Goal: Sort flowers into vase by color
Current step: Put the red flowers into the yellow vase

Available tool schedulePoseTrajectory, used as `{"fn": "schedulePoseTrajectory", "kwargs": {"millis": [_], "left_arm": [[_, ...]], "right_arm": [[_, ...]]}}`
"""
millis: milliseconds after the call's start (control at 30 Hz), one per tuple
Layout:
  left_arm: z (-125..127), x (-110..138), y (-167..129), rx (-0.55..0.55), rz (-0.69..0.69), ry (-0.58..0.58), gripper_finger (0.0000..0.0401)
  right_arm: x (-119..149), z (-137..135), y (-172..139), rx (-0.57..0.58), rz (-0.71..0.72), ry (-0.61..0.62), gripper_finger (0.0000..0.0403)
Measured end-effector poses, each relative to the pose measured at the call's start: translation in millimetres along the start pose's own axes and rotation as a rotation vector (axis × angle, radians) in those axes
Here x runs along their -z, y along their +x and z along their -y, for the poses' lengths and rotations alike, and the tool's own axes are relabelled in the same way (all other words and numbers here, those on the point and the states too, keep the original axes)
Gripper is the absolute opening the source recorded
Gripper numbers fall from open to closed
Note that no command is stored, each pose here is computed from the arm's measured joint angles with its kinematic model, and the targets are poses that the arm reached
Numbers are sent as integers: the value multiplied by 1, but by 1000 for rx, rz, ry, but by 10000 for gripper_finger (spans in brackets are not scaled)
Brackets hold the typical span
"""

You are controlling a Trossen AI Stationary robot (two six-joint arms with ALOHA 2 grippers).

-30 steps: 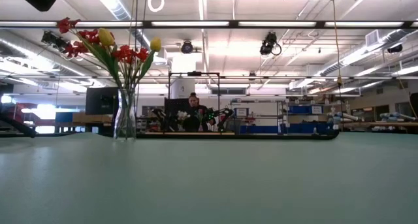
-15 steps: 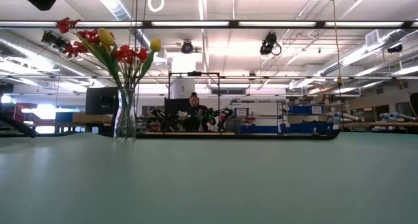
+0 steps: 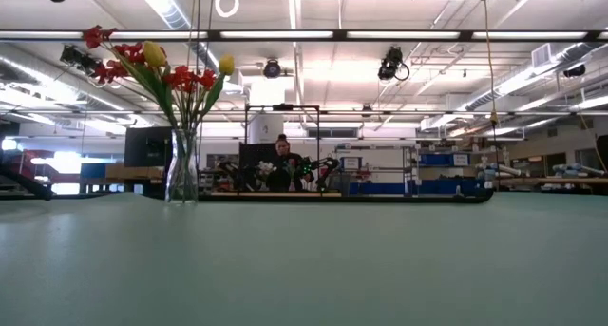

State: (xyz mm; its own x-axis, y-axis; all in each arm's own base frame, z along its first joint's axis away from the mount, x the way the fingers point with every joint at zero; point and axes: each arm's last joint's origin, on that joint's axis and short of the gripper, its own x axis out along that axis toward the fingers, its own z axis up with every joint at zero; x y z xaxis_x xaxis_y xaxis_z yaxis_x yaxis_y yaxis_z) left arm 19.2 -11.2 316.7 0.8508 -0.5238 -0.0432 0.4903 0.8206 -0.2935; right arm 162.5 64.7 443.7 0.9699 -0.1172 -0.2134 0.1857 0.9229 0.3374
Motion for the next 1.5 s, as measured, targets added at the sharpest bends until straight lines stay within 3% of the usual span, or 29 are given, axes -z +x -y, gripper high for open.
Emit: {"fn": "schedulePoseTrajectory", "kwargs": {"millis": [100, 300, 467, 667, 867, 1067, 1500], "left_arm": [[2, 0, 0, 65, -11, 33, 9], [9, 2, -3, 326, -79, 58, 7], [13, 1, -6, 481, -52, 230, 7], [15, -2, -6, 493, 3, 298, 7], [9, 9, 9, 383, 11, 245, 7], [4, 34, 35, 423, 34, 161, 7], [-2, 61, 35, 494, -16, 155, 7]], "right_arm": [[0, 0, 0, 0, 0, 0, 44], [0, 0, 0, 0, 0, 0, 42], [0, 0, 0, 0, -1, 0, 42], [0, 0, 0, 0, 0, 0, 42], [0, 0, 0, 0, -1, 0, 41], [0, 0, 0, 0, 0, 0, 41], [0, 0, 0, 0, 0, 1, 41]]}}
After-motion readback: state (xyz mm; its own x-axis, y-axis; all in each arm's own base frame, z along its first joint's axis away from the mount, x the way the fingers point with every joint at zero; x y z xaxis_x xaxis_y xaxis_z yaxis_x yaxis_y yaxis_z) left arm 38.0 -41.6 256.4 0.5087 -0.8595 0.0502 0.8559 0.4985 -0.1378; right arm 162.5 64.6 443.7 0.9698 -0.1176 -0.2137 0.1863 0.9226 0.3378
